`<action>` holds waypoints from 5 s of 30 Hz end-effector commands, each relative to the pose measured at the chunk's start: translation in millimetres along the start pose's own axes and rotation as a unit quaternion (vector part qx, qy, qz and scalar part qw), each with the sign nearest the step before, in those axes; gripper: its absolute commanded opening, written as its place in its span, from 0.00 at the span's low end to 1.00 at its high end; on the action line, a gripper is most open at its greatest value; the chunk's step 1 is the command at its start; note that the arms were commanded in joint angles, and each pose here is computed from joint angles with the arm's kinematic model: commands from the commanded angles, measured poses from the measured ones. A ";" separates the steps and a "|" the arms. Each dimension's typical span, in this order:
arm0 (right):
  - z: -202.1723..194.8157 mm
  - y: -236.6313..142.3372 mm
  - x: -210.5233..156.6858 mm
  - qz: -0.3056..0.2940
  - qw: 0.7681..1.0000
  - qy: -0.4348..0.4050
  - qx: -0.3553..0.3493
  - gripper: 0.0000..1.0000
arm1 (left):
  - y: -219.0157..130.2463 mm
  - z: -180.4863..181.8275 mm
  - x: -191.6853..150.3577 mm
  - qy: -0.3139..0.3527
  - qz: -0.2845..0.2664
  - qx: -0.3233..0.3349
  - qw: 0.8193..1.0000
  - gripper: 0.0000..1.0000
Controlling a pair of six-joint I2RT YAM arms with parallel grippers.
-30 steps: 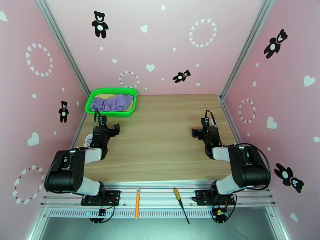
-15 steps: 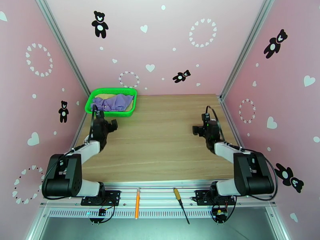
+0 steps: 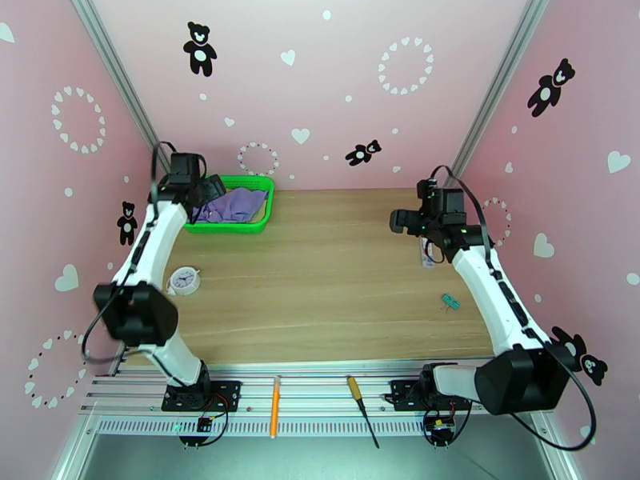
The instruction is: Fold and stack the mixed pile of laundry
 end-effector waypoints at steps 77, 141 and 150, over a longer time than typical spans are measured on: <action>289.2 -133.4 55.8 -0.253 0.848 -0.290 0.365 0.80 | -295.3 -122.7 -49.0 0.088 0.076 -0.400 0.909 0.00; 189.4 38.4 -82.2 0.151 0.962 -0.102 0.204 0.61 | -47.0 16.5 -312.3 0.121 0.316 -0.006 0.941 0.71; 192.4 43.8 -87.8 0.162 0.957 -0.102 0.217 0.61 | -53.5 37.5 -311.5 0.136 0.291 0.028 0.947 0.84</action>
Point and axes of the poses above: each hand's point on the last joint's axis, 136 mm out from that joint toward the fingers, its own y axis out along the fingers, its own z axis along the line the jaws close on, x = y × z, the point moved 9 cm from there along -y, back along the fingers, and after that the axes turned 12 degrees about -y, right-handed, at the moved point
